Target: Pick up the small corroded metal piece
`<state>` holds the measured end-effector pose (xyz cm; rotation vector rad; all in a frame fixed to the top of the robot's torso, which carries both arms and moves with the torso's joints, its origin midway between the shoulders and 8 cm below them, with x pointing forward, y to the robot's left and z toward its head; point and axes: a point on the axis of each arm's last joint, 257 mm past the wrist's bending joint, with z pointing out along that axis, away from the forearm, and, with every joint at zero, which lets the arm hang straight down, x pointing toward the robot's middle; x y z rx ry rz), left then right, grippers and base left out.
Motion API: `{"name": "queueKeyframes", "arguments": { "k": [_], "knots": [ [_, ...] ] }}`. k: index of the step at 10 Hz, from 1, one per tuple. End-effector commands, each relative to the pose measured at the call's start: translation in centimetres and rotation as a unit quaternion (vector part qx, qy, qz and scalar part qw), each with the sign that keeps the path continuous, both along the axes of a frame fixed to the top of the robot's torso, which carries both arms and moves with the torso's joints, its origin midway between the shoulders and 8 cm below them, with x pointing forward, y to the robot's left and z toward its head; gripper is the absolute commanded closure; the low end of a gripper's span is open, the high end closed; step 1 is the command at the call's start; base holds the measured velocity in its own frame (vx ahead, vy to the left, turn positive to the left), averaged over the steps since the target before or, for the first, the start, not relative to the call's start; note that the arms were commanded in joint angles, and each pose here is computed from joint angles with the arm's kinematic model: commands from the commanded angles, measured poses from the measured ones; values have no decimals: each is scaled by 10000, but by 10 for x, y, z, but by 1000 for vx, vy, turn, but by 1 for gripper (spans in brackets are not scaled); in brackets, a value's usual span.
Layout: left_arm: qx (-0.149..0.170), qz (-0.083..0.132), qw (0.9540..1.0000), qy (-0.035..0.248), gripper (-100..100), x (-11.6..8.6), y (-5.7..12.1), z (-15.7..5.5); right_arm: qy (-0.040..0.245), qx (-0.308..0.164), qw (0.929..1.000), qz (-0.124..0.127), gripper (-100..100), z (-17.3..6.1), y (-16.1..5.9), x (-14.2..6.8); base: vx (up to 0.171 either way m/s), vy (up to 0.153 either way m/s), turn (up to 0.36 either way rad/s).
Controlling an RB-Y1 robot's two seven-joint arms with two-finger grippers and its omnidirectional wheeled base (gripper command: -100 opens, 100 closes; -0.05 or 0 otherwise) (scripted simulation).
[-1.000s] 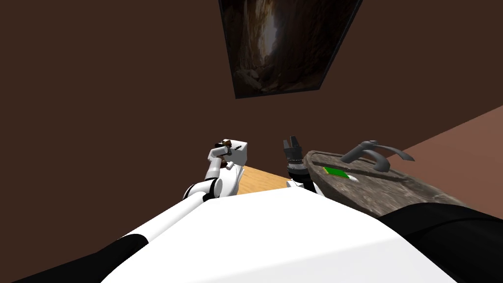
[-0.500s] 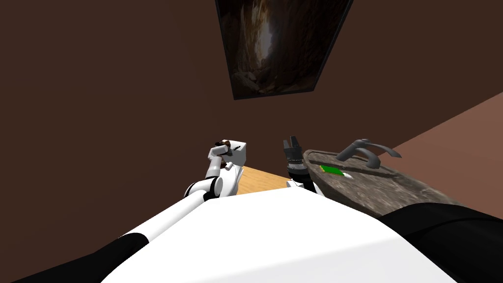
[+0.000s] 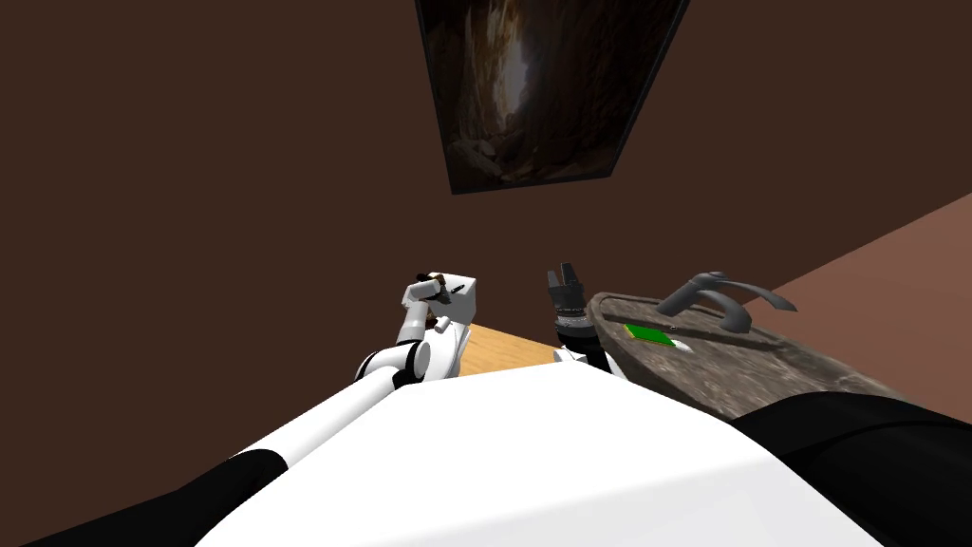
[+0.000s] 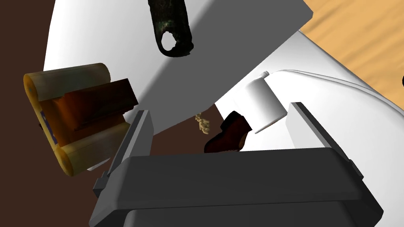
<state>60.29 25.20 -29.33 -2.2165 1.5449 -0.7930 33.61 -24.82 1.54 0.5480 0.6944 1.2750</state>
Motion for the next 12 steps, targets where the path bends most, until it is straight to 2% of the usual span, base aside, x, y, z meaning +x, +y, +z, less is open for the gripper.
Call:
{"name": "queueKeyframes", "arguments": {
  "k": [1,4,7,9,10,11,12],
  "knots": [
    [-49,-13,9999,163,-100,-8,-3,-5,0,0,10000,0,0,0,0,0,98,14,16],
    [-137,-35,9989,451,-100,-21,-7,-16,0,0,10000,0,0,0,0,0,105,20,17],
    [-270,-77,9957,883,-100,-42,-15,-31,0,0,10000,0,0,0,0,0,169,22,19],
    [-332,-104,9936,1070,-100,-51,-19,-36,0,0,10000,0,0,0,0,0,145,9,4],
    [-365,-124,9927,1142,-100,-54,-23,-37,0,0,10000,0,0,0,0,0,150,8,-18],
    [-342,-113,9935,1082,-100,-51,-21,-37,0,0,10000,0,0,0,0,0,68,4,-4],
    [-347,-114,9933,1098,0,-52,-21,-37,-1,0,10000,0,0,0,0,0,12,1,1]
  ]
}}
